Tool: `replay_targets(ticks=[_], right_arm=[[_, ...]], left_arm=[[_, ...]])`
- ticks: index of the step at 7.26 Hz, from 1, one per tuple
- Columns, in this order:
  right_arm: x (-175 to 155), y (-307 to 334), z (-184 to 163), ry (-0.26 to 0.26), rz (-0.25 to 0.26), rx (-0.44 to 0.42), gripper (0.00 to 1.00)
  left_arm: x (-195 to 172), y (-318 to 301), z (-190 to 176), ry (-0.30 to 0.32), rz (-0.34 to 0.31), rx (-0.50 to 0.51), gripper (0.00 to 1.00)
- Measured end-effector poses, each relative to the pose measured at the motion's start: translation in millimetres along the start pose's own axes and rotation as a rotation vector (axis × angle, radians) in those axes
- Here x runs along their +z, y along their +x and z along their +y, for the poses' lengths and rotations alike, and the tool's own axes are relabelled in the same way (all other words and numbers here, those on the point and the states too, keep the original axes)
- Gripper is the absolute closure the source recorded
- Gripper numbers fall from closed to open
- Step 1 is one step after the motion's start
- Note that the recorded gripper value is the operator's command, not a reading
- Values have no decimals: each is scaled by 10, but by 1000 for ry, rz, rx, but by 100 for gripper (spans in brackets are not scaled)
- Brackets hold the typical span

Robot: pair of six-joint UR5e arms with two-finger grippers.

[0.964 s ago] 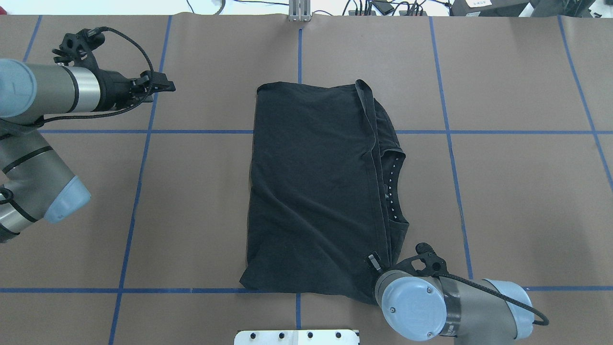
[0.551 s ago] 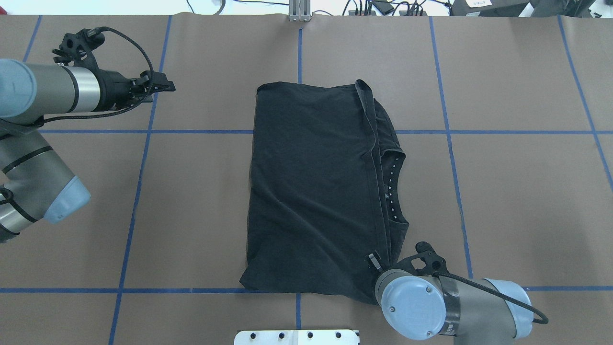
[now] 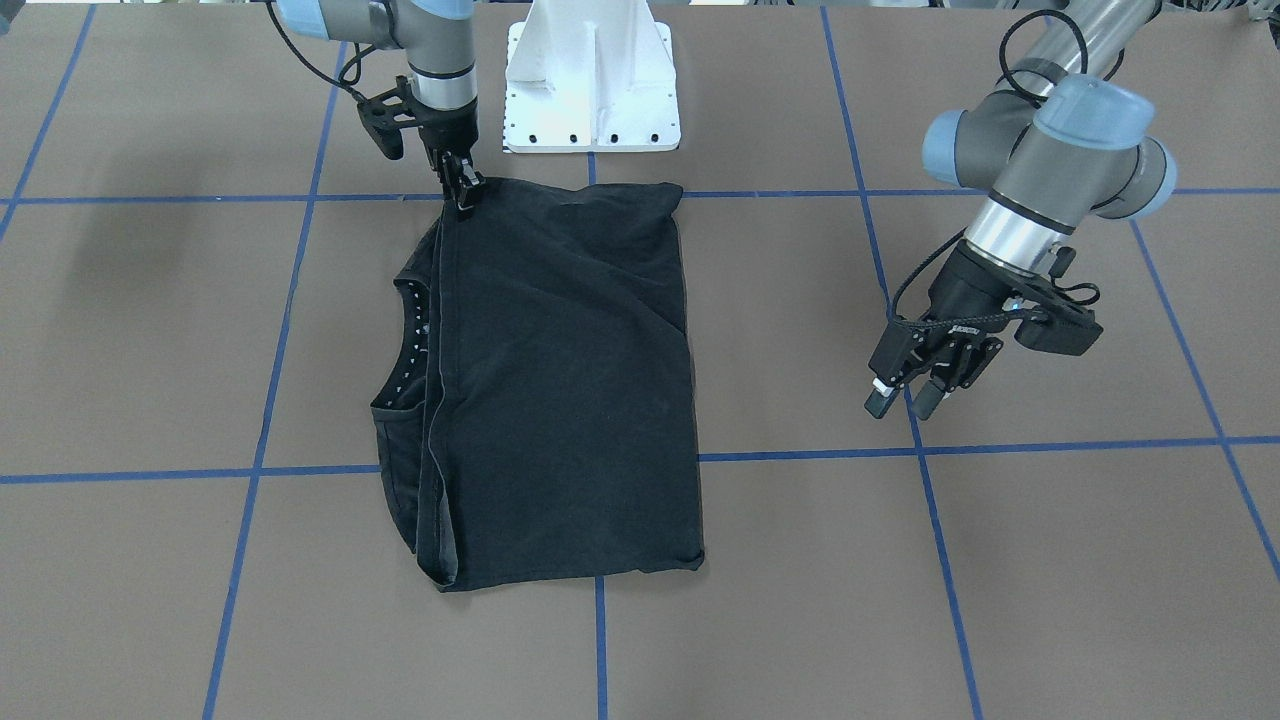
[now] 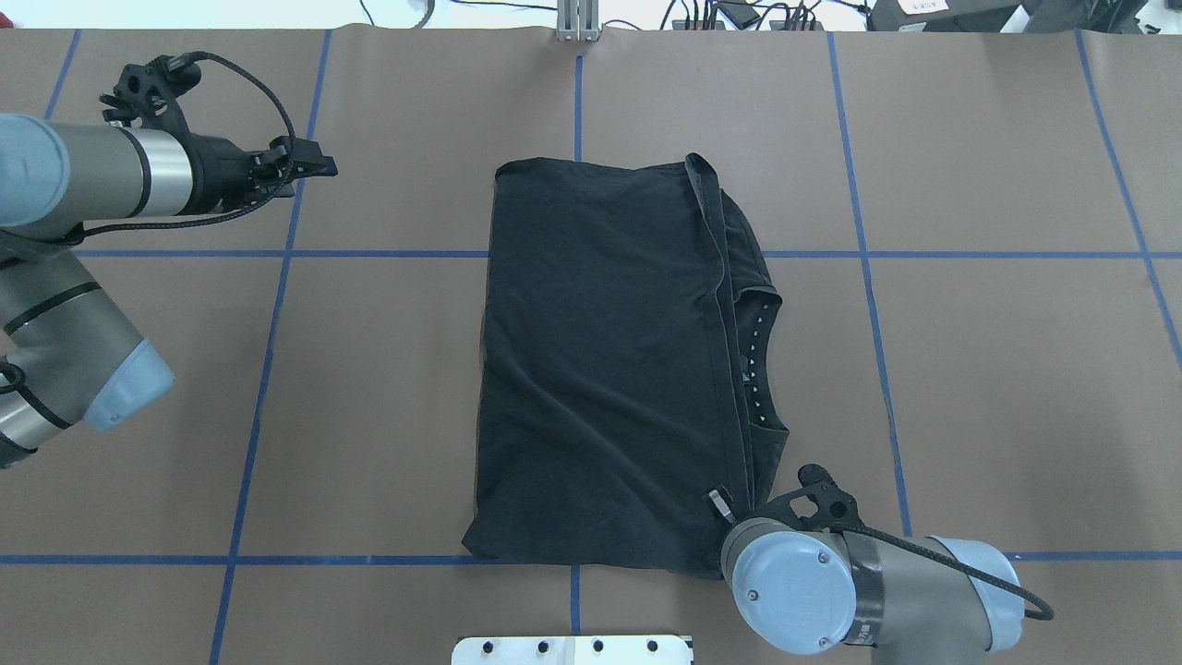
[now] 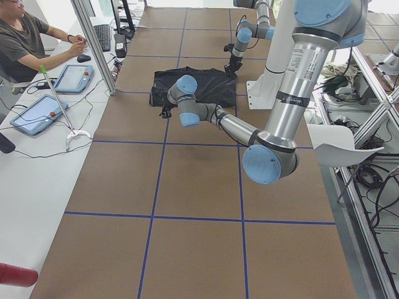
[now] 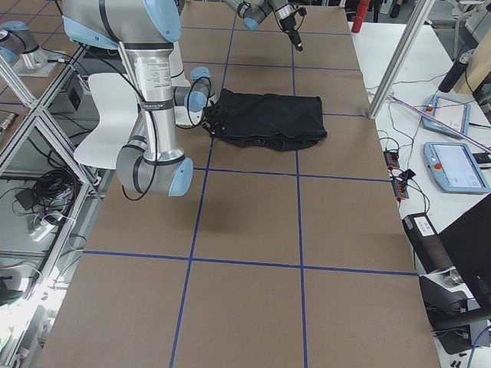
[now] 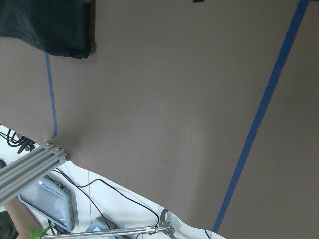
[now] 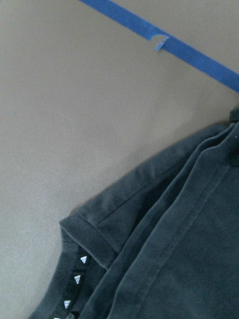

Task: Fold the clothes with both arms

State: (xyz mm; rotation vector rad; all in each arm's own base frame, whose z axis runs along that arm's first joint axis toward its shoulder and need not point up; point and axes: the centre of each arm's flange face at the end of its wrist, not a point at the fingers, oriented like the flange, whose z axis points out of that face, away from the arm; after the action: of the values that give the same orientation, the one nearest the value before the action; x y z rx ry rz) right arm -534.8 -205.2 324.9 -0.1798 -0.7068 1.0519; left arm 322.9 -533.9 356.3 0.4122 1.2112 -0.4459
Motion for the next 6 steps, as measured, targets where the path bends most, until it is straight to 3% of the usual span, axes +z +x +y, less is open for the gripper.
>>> replay_targets(ticks=[4,6], right_arm=[[-84,-14,0,-15,-8,-25,100],[-246,-35,-55,-38,-21,-34,100]], left_arm=[[-20,23,-1,1,5,-6,27],[-99,144,131,-13,35,-85,26]])
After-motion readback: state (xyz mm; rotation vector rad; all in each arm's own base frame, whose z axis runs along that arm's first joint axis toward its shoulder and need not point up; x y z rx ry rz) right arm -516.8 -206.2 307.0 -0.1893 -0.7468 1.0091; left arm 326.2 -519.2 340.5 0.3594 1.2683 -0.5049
